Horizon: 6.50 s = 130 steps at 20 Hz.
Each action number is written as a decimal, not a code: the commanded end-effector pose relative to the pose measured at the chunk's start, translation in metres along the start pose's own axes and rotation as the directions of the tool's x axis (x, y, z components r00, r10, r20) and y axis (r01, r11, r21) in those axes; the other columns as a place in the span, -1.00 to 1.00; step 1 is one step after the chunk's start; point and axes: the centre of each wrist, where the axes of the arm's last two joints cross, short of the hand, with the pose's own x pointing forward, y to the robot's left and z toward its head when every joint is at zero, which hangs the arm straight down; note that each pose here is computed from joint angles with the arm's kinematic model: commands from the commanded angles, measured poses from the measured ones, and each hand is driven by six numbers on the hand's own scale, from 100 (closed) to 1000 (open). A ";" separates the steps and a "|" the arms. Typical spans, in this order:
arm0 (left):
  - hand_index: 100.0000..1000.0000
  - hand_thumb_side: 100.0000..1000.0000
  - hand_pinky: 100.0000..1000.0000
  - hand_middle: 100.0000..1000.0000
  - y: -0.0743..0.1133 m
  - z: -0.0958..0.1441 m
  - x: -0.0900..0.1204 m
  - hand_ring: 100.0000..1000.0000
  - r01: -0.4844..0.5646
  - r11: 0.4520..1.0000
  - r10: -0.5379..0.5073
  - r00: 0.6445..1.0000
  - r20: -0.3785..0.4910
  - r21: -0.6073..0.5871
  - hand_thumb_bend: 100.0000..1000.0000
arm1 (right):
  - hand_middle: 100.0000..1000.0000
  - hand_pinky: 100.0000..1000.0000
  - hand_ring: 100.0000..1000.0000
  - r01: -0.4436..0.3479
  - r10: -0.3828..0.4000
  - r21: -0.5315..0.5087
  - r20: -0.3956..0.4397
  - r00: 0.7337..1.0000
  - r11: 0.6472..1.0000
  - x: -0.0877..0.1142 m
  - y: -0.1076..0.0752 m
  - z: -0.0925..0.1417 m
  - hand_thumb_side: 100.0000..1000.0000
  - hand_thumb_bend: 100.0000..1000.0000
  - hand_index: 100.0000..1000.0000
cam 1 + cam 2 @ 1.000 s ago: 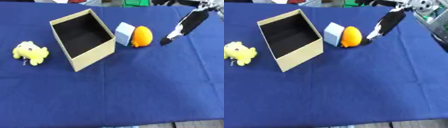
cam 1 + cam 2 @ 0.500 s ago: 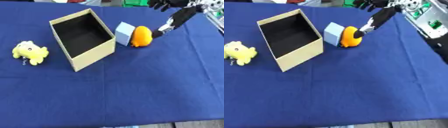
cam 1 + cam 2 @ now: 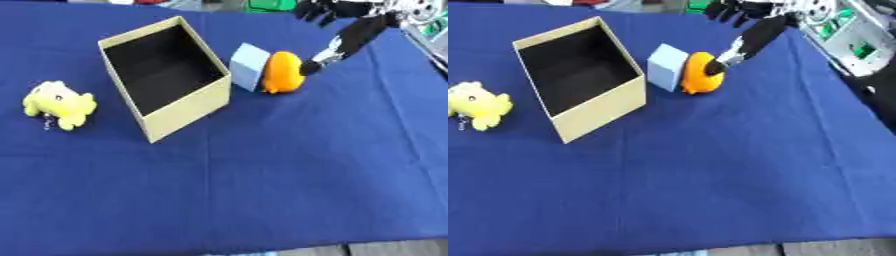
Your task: Pick up objects on the table and place them in the box.
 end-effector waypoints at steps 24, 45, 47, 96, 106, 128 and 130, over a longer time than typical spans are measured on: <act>0.64 1.00 0.14 0.47 0.006 -0.006 0.004 0.70 -0.007 1.000 0.006 1.000 0.022 0.026 0.13 | 0.61 0.56 0.68 -0.101 0.097 -0.073 -0.052 0.994 0.992 -0.028 0.020 -0.021 -0.62 0.41 0.65; 0.63 1.00 0.13 0.43 0.006 -0.007 0.005 0.67 -0.008 1.000 0.007 1.000 0.029 0.023 0.10 | 0.34 0.42 0.59 -0.009 0.004 -0.101 -0.054 0.999 0.995 -0.022 0.019 -0.016 -1.00 -1.00 0.44; 0.63 1.00 0.13 0.43 0.006 -0.007 0.005 0.67 -0.009 1.000 0.008 1.000 0.029 0.023 0.10 | 0.34 0.42 0.59 -0.010 0.005 -0.102 -0.054 0.999 0.995 -0.021 0.019 -0.016 -1.00 -1.00 0.44; 0.62 1.00 0.11 0.39 0.004 -0.012 0.011 0.64 -0.047 0.999 0.046 0.998 0.053 0.025 0.08 | 0.25 0.41 0.55 0.037 -0.001 -0.108 0.323 0.946 0.993 0.125 -0.034 -0.055 -0.86 -1.00 0.46; 0.62 1.00 0.10 0.39 0.004 -0.013 0.011 0.64 -0.053 0.998 0.052 0.997 0.053 0.033 0.08 | 0.26 0.41 0.56 0.001 -0.003 0.010 0.294 0.956 1.000 0.121 -0.007 -0.070 -0.80 -1.00 0.46; 0.61 1.00 0.10 0.38 0.003 -0.012 0.011 0.63 -0.056 0.998 0.054 0.997 0.046 0.032 0.07 | 0.89 0.80 0.91 -0.198 0.218 -0.093 0.353 0.910 0.976 0.130 -0.007 -0.065 -0.07 -0.36 0.99; 0.61 1.00 0.10 0.38 0.004 -0.012 0.010 0.63 -0.052 0.998 0.051 0.998 0.045 0.033 0.07 | 0.89 0.80 0.91 -0.163 0.205 -0.143 0.365 0.908 0.976 0.130 -0.018 -0.056 -0.07 -0.42 0.99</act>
